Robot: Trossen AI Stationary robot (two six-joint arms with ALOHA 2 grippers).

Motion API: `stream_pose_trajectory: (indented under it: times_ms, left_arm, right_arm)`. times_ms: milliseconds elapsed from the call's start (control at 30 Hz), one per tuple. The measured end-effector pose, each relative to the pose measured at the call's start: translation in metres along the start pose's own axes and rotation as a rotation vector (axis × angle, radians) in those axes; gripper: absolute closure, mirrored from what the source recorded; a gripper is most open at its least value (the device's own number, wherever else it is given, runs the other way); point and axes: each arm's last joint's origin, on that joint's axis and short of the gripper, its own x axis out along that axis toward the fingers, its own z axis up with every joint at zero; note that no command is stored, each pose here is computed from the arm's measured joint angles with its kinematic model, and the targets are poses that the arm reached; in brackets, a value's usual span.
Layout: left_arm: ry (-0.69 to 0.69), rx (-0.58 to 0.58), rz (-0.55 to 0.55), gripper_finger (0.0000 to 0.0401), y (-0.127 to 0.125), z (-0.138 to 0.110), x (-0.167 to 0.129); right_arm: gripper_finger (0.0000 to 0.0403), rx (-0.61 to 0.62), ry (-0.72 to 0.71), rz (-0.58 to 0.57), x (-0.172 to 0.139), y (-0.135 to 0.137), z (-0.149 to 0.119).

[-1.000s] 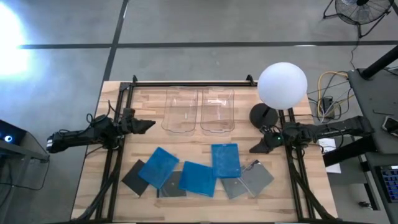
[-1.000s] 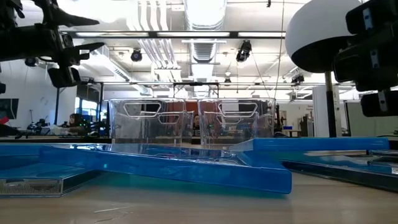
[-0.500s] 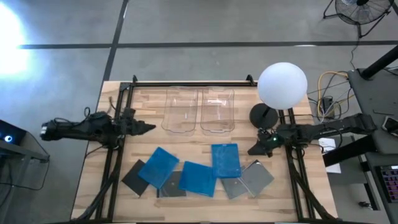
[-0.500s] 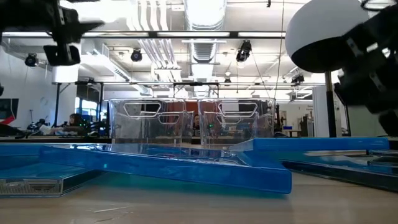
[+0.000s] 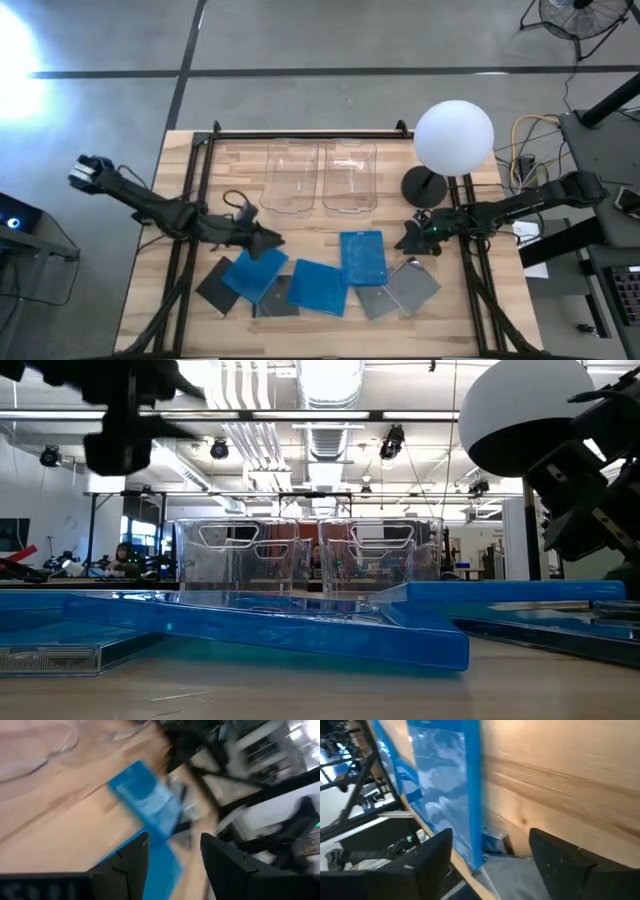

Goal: Pick & place jewel cases by type
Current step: Put the right blue cd case into the right transparent bin

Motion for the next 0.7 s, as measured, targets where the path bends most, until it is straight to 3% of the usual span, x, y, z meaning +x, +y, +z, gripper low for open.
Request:
stream_pose_trajectory:
  times_ms: [167, 433, 700]
  left_arm:
    - [0.038, 0.019, 0.073, 0.0241, -0.005, -0.006, 0.019]
    - [0.112, 0.048, 0.134, 0.0241, 0.000, -0.018, 0.039]
    - [0.159, 0.060, 0.203, 0.0241, 0.015, -0.020, 0.058]
  right_arm:
    - [0.0101, -0.063, -0.043, -0.044, 0.003, 0.009, 0.000]
    - [0.0101, -0.161, -0.070, -0.243, 0.018, 0.030, -0.003]
    - [0.0101, -0.163, -0.061, -0.261, 0.041, 0.045, -0.003]
